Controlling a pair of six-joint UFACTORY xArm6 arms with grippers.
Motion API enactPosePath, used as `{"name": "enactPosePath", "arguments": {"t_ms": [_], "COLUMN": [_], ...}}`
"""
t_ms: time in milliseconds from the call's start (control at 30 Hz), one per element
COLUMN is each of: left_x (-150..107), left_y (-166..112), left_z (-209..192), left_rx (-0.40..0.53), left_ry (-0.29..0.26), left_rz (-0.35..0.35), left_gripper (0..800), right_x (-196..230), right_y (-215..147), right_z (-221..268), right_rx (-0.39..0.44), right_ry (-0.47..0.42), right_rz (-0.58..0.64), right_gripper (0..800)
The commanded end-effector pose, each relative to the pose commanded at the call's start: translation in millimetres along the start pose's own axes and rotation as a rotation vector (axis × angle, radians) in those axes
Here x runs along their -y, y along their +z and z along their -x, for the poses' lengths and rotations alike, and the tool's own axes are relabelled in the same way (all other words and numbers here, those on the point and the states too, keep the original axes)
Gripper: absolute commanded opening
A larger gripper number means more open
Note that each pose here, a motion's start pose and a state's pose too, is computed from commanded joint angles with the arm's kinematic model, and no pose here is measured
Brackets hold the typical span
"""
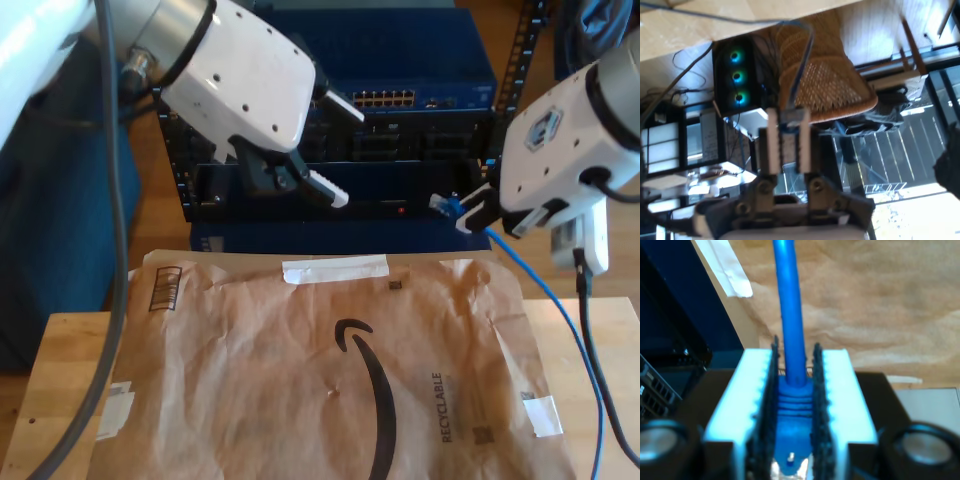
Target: Grab the cable and plug it in
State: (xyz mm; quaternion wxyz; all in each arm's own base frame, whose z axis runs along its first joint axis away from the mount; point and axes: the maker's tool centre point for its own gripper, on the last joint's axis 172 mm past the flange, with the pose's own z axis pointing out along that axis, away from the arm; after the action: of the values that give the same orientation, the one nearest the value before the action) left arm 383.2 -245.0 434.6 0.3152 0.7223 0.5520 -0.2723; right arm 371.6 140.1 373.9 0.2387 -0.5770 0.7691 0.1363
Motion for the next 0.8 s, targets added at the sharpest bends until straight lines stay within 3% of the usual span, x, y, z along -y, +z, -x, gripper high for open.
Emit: {"name": "enactPosePath", "arguments": {"t_ms": [400,533,667,800], "left_x": [5.1,5.2,7.9,9.7], "left_y": [-4.5,-5.1,-5.4,-4.6], "left_z": [22.4,35.5,38.7,37.7], "left_rx": [0.054,0.100,0.111,0.111], "left_ry": [0.009,-0.050,-0.117,-0.126], "left_rz": [-0.019,-0.022,-0.036,-0.043], "left_gripper": [799,799,798,798], "right_x": [-8.2,-14.8,-13.9,-13.3], "right_y": [-7.3,-16.0,-18.1,-20.7], "right_z": [45.4,64.5,66.4,69.4], "right_rx": [0.151,0.208,0.209,0.212], "right_ry": [0.032,0.030,0.026,0.022], "right_rz": [0.134,0.158,0.157,0.154], "right_gripper": [9,10,10,10]}}
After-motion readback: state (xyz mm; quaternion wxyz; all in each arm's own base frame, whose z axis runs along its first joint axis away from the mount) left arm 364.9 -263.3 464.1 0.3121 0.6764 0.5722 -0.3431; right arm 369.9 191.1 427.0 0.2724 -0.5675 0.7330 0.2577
